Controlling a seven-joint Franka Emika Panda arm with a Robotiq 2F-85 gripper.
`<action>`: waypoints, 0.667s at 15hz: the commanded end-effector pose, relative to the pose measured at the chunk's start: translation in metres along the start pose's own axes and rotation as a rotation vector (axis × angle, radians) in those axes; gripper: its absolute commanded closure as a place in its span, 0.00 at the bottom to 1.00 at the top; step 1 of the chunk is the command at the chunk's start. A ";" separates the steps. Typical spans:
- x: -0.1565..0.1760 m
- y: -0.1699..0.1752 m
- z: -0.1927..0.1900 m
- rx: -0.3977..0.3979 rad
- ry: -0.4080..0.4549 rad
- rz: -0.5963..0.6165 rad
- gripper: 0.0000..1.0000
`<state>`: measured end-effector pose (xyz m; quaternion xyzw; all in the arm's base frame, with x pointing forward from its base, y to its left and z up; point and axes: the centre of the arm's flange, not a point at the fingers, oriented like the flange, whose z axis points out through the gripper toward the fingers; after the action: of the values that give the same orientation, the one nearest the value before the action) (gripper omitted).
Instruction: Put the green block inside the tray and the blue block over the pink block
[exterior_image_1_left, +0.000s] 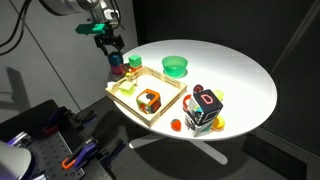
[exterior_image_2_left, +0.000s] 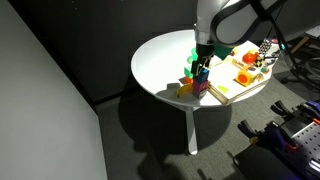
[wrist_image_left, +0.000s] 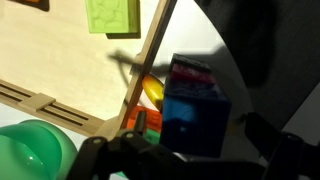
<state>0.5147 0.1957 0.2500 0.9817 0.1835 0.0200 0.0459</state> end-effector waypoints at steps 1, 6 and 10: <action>0.001 0.005 -0.017 0.004 0.037 0.011 0.00; 0.016 0.013 -0.032 0.002 0.073 0.050 0.00; 0.034 0.024 -0.037 0.019 0.071 0.082 0.00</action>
<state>0.5369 0.1906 0.2818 0.9841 0.1636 0.0584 0.0381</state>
